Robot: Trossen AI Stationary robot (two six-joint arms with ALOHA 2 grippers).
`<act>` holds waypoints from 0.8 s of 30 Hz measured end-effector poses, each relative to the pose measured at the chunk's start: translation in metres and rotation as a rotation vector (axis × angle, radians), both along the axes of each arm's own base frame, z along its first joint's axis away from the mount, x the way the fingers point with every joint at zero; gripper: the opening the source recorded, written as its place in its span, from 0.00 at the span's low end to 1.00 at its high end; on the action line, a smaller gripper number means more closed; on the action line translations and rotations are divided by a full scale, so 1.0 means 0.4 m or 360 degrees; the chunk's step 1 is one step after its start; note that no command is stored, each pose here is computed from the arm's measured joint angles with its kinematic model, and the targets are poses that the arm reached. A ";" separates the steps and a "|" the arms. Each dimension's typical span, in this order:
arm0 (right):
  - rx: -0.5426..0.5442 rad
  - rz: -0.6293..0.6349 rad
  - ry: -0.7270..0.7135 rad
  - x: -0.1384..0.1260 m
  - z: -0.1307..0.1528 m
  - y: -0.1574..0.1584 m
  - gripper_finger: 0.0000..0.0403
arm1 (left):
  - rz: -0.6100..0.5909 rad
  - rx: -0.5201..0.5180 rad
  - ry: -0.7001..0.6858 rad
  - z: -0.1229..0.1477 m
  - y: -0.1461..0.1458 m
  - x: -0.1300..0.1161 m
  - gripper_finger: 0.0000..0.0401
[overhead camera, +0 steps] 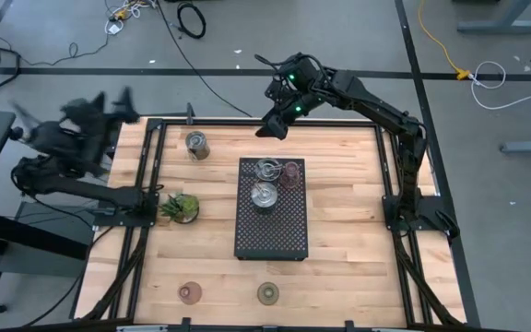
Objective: Pick & Place candle stick holders
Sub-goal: Put the silver scented candle on the shelf aligned with the silver scented candle
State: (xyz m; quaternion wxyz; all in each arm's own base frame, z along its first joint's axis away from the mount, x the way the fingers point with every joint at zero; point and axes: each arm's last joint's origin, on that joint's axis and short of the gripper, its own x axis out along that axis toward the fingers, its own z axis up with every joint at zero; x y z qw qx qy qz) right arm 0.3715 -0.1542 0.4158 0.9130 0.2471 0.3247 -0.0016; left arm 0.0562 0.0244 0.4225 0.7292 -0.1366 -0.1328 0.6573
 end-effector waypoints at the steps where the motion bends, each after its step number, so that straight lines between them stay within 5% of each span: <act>1: -0.0008 0.0011 -0.0002 0.001 0.000 0.003 0.95 | -0.0054 0.0035 0.0094 -0.006 -0.004 0.030 0.99; 4: -0.0018 0.0030 -0.0002 0.004 0.000 0.010 0.95 | 0.0025 0.0031 0.0433 -0.029 -0.006 0.105 0.99; 8: -0.0015 0.0046 0.0007 0.007 -0.001 0.019 0.95 | 0.0034 0.0071 0.0500 -0.043 0.008 0.173 0.99; 14: -0.0008 0.0049 0.0023 0.006 -0.003 0.022 0.95 | 0.0456 -0.0044 0.0888 -0.092 0.105 0.240 0.99; 21: 0.0021 0.0058 0.0121 -0.005 -0.014 0.026 0.95 | 0.0322 -0.0063 0.0920 -0.141 0.205 0.225 0.99; 24: 0.0020 0.0072 0.0152 -0.009 -0.018 0.028 0.95 | 0.0028 -0.0324 0.0791 -0.206 0.258 0.198 0.99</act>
